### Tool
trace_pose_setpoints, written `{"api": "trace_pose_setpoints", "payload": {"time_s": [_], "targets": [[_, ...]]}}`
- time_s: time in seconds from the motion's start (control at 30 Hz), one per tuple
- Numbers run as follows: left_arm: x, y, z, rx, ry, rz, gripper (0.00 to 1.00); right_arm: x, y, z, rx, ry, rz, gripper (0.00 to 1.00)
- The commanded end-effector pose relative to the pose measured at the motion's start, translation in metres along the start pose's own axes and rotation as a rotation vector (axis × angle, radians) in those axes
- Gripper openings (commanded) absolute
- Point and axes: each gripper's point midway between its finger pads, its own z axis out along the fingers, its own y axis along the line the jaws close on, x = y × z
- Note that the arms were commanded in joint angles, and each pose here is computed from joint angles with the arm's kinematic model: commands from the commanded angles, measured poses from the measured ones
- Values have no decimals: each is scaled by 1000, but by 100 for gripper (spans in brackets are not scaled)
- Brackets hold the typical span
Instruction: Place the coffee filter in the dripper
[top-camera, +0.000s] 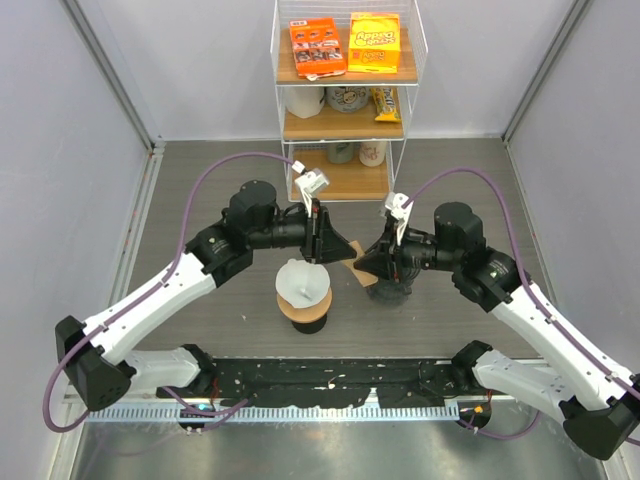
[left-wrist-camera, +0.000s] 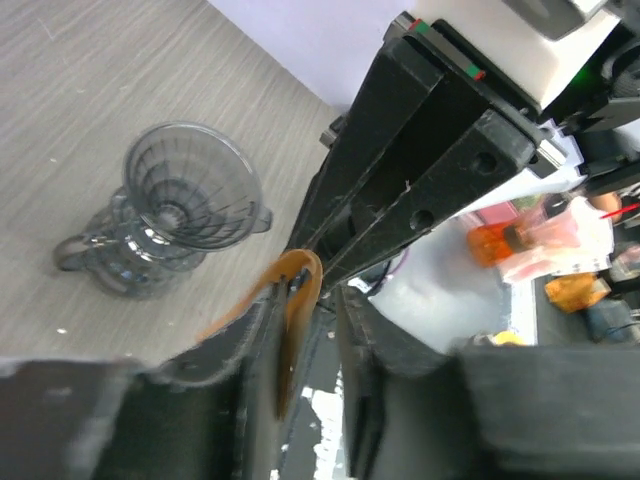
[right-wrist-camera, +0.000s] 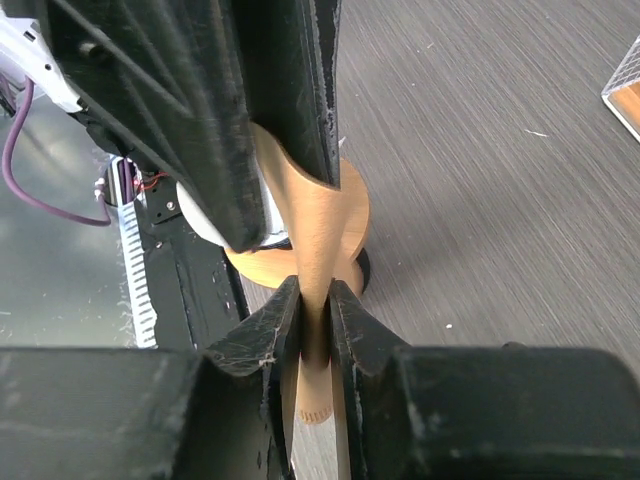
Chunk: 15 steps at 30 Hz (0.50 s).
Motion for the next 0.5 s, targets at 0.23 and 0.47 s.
{"api": "trace_pose_setpoints", "payload": {"time_s": [0.23, 0.47], "targets": [[-23, 6, -9, -107, -76, 77, 0, -24, -9, -11, 112, -83, -13, 74], [-20, 0, -25, -85, -53, 310, 0, -19, -45, -46, 441, -225, 183, 95]]}}
